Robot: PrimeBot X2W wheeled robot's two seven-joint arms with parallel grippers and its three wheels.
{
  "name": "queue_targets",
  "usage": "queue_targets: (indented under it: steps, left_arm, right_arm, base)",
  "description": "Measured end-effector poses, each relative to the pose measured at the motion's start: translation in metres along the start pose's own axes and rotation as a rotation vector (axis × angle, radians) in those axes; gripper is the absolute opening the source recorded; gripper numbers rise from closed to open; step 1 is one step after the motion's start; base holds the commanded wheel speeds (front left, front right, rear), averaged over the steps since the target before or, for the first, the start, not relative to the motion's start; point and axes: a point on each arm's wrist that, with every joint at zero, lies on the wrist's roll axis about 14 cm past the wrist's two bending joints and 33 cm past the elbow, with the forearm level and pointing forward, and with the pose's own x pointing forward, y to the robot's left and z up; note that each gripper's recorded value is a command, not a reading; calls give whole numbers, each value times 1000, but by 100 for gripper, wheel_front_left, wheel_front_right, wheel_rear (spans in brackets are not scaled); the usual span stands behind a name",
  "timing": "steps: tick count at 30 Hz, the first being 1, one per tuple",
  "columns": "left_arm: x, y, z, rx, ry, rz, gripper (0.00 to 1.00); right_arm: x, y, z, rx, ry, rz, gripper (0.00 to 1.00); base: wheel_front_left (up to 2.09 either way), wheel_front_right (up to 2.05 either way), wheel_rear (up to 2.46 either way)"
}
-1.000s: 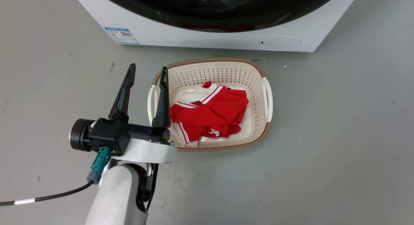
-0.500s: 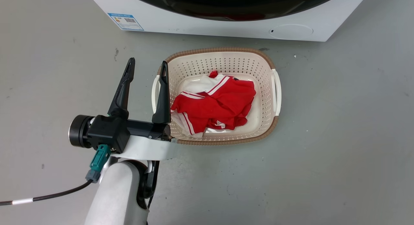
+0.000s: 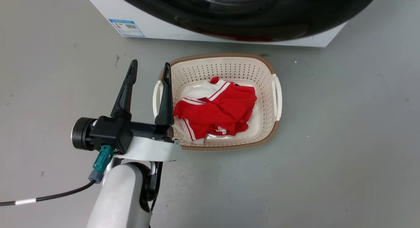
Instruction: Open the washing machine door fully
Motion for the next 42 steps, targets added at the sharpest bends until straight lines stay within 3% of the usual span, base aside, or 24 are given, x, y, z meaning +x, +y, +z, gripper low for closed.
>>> queue_targets:
  steps: [23,42]
  left_arm:
    - [-36,-12,37,-18,-46,-28,100]
    - [-77,-18,56,-27,-69,-43,100]
  right_arm:
    - [-63,30,-99,-25,202,37,0]
    - [-92,70,-203,-33,362,160,0]
  base:
    - [0,0,0]
    - [0,0,0]
